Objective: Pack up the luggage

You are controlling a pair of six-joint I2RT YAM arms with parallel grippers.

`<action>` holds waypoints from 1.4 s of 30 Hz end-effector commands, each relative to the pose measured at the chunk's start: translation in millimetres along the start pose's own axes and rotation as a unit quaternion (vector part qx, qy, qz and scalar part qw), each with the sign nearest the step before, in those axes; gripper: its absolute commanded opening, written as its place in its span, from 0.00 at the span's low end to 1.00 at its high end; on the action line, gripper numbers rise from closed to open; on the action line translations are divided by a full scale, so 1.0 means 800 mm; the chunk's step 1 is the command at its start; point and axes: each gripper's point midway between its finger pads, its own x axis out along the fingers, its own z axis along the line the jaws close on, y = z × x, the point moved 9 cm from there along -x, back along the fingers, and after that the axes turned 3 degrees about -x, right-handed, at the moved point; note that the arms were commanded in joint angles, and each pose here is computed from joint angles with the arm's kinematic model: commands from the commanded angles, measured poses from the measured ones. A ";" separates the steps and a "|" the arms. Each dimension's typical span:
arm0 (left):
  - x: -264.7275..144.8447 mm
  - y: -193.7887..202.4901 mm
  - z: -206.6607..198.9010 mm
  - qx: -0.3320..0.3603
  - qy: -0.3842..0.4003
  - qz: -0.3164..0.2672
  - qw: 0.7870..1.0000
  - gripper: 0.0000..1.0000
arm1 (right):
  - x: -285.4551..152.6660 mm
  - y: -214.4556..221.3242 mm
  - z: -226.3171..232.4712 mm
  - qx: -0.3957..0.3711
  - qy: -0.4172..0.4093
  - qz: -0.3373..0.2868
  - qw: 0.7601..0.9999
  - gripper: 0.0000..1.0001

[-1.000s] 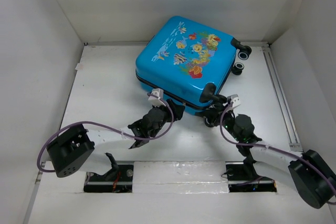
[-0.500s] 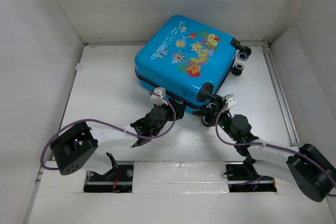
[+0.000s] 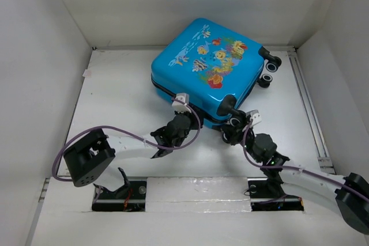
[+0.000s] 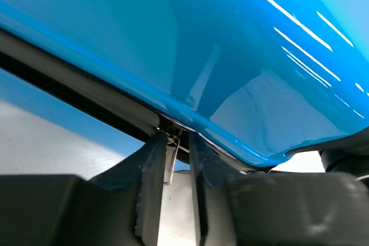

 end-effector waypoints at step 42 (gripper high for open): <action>-0.095 0.000 0.032 0.004 0.062 0.039 0.997 0.33 | -0.013 -0.094 0.171 -0.013 -0.194 0.130 0.972 0.74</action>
